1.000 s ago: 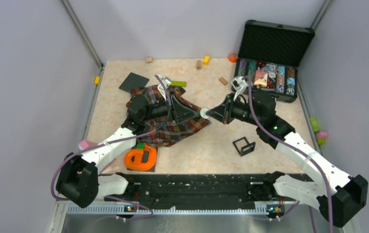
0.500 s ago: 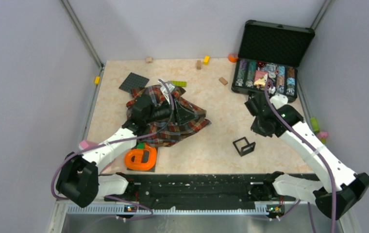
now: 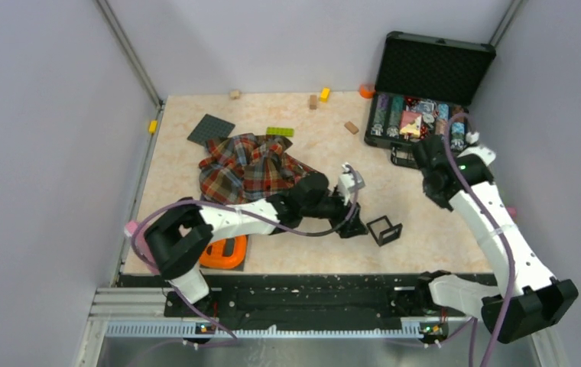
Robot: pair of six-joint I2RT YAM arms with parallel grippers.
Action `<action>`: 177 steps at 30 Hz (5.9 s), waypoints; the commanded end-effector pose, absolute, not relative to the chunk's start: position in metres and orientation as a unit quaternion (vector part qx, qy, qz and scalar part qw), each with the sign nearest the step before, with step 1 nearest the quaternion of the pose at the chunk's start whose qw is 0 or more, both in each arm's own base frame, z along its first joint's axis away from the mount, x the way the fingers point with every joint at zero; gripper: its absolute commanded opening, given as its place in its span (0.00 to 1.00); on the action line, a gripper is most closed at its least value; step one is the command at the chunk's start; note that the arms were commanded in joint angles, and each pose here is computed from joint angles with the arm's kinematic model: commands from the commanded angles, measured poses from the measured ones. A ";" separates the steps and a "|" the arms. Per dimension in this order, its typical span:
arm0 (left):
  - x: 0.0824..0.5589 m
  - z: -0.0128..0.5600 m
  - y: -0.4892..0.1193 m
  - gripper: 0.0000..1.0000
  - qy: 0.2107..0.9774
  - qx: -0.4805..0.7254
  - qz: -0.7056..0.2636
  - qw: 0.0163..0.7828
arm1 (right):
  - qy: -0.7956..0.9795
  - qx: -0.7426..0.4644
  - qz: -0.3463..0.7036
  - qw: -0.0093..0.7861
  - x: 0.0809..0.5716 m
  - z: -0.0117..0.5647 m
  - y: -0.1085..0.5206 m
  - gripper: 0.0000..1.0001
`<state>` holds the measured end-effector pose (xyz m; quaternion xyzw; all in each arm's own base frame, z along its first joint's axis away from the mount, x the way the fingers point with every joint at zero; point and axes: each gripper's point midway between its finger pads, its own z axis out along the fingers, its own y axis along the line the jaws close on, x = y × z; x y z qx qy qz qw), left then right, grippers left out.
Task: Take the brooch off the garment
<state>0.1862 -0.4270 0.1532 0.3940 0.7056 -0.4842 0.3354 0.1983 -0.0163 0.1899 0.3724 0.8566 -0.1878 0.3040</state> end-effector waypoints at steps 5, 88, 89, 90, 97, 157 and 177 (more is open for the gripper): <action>0.201 0.134 -0.498 0.67 0.699 0.454 -0.413 0.366 | 0.786 0.402 -0.165 0.439 0.227 0.295 -0.056 0.00; 0.150 0.098 -0.341 0.45 0.732 0.510 -0.319 0.320 | 0.852 -0.179 0.453 0.191 0.216 0.093 0.240 0.00; 0.150 0.098 -0.341 0.44 0.733 0.509 -0.319 0.321 | 0.851 -0.182 0.456 0.184 0.214 0.091 0.243 0.00; 0.150 0.099 -0.341 0.44 0.732 0.508 -0.320 0.322 | 0.851 -0.184 0.458 0.179 0.212 0.089 0.245 0.00; 0.147 0.101 -0.341 0.41 0.727 0.508 -0.328 0.325 | 0.851 -0.195 0.463 0.154 0.204 0.080 0.254 0.00; 0.152 0.102 -0.344 0.36 0.735 0.495 -0.325 0.330 | 0.896 -0.180 0.317 0.252 0.224 0.122 0.226 0.49; 0.199 0.073 -0.335 0.38 0.831 0.360 -0.301 0.298 | 0.892 -0.165 0.315 0.279 0.206 0.128 0.210 0.53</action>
